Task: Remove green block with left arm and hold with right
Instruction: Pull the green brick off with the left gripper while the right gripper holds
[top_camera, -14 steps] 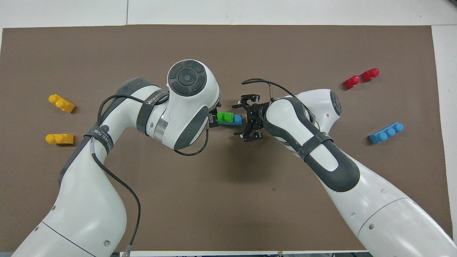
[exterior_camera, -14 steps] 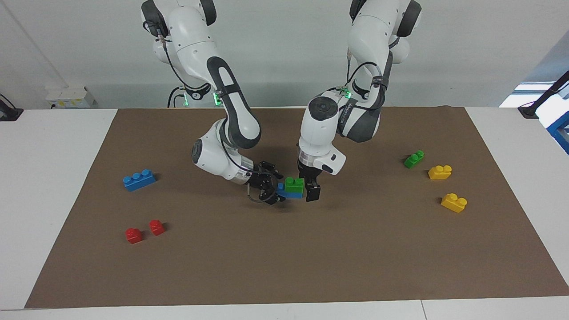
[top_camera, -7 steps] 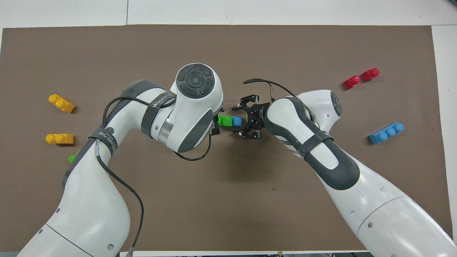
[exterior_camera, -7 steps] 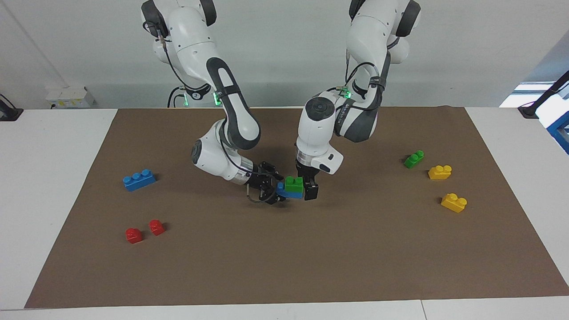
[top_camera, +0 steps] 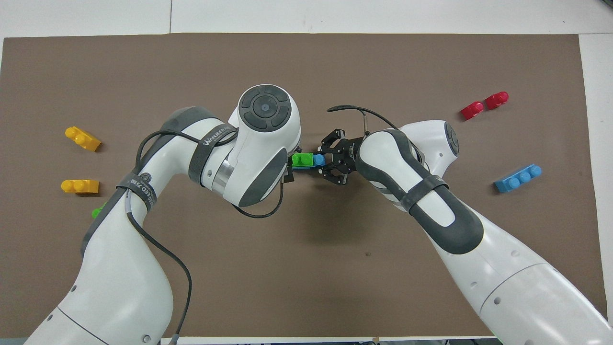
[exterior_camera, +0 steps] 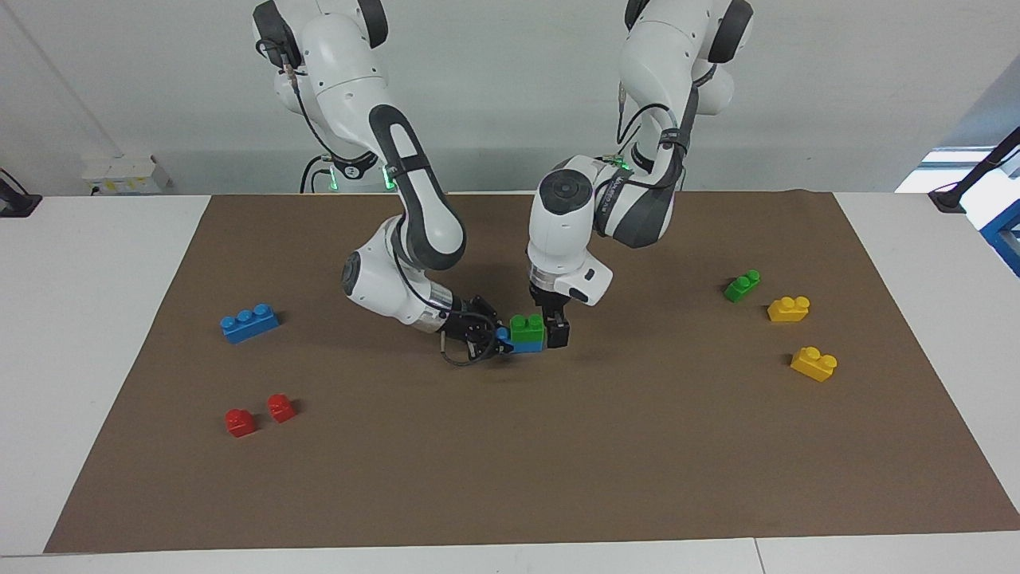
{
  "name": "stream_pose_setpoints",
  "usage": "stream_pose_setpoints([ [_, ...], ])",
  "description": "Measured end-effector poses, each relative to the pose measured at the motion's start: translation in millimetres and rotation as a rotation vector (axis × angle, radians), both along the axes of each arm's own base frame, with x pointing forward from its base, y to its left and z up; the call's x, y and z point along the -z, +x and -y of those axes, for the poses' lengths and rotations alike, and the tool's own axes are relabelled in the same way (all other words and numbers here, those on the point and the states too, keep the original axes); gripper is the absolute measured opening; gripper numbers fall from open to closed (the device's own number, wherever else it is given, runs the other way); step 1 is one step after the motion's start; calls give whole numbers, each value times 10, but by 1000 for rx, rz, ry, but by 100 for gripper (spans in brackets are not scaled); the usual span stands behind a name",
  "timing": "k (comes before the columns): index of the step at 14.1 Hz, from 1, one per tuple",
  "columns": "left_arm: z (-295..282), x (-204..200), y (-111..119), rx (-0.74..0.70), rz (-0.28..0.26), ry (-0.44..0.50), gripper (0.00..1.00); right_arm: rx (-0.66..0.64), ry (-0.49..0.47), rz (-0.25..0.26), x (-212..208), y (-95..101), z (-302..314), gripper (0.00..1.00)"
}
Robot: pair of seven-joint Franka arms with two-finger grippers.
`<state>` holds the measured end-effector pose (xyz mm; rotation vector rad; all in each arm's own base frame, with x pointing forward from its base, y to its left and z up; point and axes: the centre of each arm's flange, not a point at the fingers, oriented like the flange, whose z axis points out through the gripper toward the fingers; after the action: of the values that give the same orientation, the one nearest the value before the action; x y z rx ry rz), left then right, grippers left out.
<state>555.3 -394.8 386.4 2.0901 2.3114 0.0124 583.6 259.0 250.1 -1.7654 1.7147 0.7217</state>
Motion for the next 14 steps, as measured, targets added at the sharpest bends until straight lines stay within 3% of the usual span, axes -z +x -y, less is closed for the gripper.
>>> stream_pose_setpoints([
  [4,39,10,-46,-3,2,-4,100,2,0,1,-5,10,12,35],
  [9,345,249,-390,-18,20,-27,100,0,0,3,-10,8,-2,35],
  [14,311,298,-385,-25,33,-35,99,-1,1,3,-10,5,-9,35],
])
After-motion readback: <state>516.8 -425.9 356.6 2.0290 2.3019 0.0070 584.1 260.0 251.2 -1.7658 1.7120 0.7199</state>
